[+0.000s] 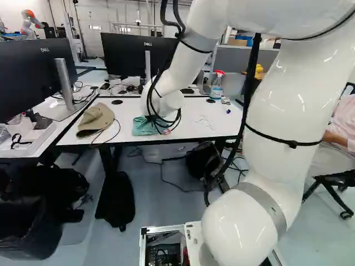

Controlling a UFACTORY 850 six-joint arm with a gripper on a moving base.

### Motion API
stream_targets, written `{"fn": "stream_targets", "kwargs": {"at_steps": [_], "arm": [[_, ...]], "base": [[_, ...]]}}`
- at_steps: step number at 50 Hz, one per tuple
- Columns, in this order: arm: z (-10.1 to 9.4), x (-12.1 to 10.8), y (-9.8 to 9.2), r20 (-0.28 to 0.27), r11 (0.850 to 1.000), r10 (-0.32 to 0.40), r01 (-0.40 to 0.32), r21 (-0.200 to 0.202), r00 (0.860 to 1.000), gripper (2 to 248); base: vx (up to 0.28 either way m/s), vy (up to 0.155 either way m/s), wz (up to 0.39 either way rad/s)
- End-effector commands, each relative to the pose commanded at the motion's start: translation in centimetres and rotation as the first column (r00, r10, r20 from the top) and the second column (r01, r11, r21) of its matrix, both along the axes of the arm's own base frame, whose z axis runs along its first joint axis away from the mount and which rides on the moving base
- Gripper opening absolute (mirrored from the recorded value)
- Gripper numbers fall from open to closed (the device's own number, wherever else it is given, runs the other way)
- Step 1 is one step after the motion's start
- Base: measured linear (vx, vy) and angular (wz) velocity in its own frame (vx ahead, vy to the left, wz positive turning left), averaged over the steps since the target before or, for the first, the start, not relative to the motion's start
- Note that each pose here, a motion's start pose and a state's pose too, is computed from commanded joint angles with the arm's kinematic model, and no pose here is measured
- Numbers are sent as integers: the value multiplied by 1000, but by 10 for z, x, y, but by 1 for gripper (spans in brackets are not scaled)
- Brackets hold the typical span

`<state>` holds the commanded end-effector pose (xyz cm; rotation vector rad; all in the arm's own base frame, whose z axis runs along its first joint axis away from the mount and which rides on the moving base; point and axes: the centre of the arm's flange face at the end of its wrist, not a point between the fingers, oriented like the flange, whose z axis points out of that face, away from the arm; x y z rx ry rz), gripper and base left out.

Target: Clean the table with the green towel

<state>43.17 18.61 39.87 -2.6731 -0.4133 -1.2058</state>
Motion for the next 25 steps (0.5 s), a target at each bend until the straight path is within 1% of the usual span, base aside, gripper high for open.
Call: {"fn": "stream_targets", "kwargs": {"at_steps": [25], "arm": [[28,-8,-3,54,1000,-1,-1,24,999,23]], "base": [[0,0,0]]}}
